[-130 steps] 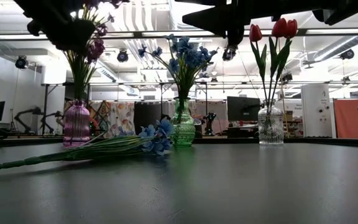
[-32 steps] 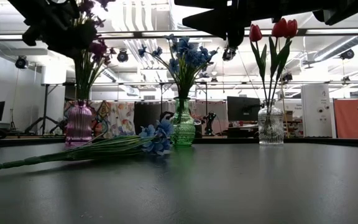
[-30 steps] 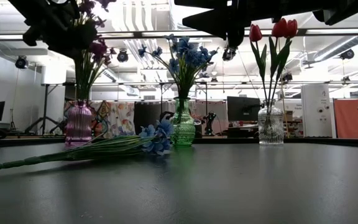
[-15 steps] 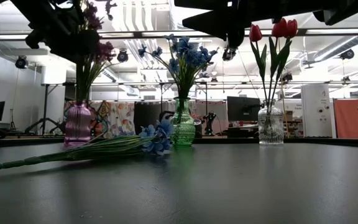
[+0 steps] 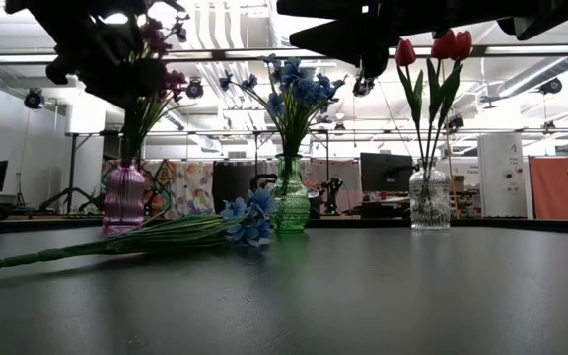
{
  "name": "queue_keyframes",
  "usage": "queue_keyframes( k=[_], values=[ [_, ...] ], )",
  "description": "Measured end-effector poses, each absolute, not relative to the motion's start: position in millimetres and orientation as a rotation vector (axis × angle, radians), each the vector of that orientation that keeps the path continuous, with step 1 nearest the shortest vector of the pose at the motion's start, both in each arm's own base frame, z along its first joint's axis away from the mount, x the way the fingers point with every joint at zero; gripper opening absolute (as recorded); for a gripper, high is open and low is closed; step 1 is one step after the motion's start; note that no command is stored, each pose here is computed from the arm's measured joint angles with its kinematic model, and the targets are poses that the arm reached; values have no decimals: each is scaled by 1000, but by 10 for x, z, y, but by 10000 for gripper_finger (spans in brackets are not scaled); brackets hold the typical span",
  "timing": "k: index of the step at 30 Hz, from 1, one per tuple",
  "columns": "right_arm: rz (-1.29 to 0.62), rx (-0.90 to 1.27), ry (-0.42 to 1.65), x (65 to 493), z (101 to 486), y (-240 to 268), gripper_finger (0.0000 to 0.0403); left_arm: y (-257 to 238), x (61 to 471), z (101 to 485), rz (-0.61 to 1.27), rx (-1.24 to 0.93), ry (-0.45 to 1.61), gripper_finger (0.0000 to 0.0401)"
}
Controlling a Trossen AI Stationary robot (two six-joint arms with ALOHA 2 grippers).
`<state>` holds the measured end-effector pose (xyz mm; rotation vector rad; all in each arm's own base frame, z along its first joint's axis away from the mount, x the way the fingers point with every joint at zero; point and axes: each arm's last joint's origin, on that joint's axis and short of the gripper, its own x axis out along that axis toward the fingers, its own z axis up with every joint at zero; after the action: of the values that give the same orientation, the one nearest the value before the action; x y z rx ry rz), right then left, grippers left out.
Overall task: Sort flowers into vase by color
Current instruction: Put the violet flowers into the violet vase
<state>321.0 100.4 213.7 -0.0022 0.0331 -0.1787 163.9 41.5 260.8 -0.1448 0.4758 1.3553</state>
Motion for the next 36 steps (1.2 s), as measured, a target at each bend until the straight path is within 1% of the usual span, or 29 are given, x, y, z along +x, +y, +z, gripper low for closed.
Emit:
queue_keyframes(
  k=[7, 16, 23, 25, 28, 36],
  values=[
    [-179, 3, 51, 3208, 2117, 1004, 265, 418, 1666, 2502, 1379, -165, 475, 3],
    [-179, 3, 51, 3209, 2118, 1004, 265, 423, 1722, 2388, 1385, -148, 503, 4],
    [-179, 2, 51, 3209, 2118, 1003, 265, 427, 1742, 2310, 1398, -135, 484, 8],
    [-179, 2, 51, 3208, 2118, 1004, 265, 428, 1742, 2309, 1398, -137, 484, 18],
    [-179, 0, 51, 3208, 2118, 1004, 265, 425, 1740, 2301, 1391, -141, 496, 44],
    [-179, -1, 51, 3209, 2118, 1004, 265, 418, 1742, 2298, 1352, -165, 544, 138]
  ],
)
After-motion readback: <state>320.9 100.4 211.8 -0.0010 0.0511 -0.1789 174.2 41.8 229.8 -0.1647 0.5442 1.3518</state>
